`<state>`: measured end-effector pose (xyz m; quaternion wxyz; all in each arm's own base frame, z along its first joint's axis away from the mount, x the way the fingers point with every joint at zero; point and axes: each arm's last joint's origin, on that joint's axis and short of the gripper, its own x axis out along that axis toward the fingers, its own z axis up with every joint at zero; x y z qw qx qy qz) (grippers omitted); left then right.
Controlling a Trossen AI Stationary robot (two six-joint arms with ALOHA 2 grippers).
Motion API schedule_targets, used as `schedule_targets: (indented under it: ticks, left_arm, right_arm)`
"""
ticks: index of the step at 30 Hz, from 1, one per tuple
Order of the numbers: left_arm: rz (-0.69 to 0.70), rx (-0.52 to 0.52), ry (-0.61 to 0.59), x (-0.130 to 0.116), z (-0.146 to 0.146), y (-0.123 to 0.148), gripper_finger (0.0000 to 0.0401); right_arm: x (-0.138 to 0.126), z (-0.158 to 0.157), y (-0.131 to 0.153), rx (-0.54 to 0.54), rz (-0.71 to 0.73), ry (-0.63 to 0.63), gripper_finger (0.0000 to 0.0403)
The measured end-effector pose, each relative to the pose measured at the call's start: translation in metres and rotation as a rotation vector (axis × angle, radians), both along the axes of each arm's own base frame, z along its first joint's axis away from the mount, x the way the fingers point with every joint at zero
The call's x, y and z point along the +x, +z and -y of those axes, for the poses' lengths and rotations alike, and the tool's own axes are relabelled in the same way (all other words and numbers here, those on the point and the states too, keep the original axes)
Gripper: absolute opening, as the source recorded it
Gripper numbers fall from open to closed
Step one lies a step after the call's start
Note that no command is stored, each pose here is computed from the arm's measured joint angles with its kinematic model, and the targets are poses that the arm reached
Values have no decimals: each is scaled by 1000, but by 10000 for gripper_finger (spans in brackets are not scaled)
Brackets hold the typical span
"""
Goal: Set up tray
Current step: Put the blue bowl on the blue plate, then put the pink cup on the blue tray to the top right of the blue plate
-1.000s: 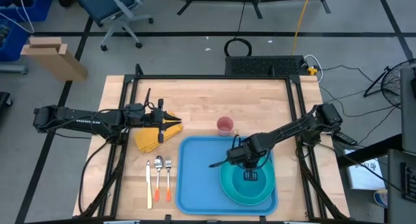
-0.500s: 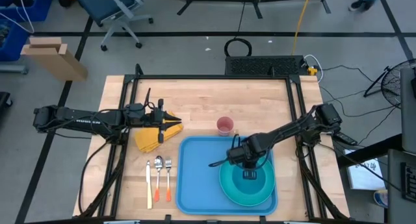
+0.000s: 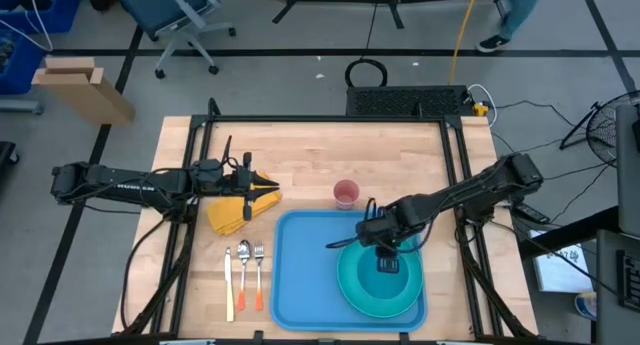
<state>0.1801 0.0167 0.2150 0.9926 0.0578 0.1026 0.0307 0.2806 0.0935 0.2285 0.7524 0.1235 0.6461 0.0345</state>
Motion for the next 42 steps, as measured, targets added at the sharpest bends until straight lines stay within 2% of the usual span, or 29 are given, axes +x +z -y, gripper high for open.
schedule_targets:
  ticks: [4,7,11,15,19,24,30,38,42]
  left_arm:
    - [-2,-1,0,0,0,0,47]
    - [-3,3,0,0,0,0,47]
    - [-3,5,1,0,0,0,47]
    - [-4,5,2,0,0,0,47]
    - [-7,-7,4,0,0,-1,47]
    - [-7,-27,8,0,0,-1,47]
    - [-6,-29,11,0,0,-1,47]
    - [-17,-25,65,-1,-2,-2,47]
    - [-37,-62,168,0,-4,-5,46]
  right_arm:
    - [-14,6,28,13,106,38,136]
    - [-28,11,55,-78,287,130,125]
    - [-52,17,94,-189,586,231,80]
    - [-80,33,109,-220,859,171,18]
    - [-108,46,93,-174,1071,73,9]
    - [-132,58,46,-155,1165,-47,2]
    - [-150,63,19,-129,1350,-81,1]
    - [-154,66,3,-194,1379,-98,1]
    - [-154,66,-4,-239,1361,-61,1]
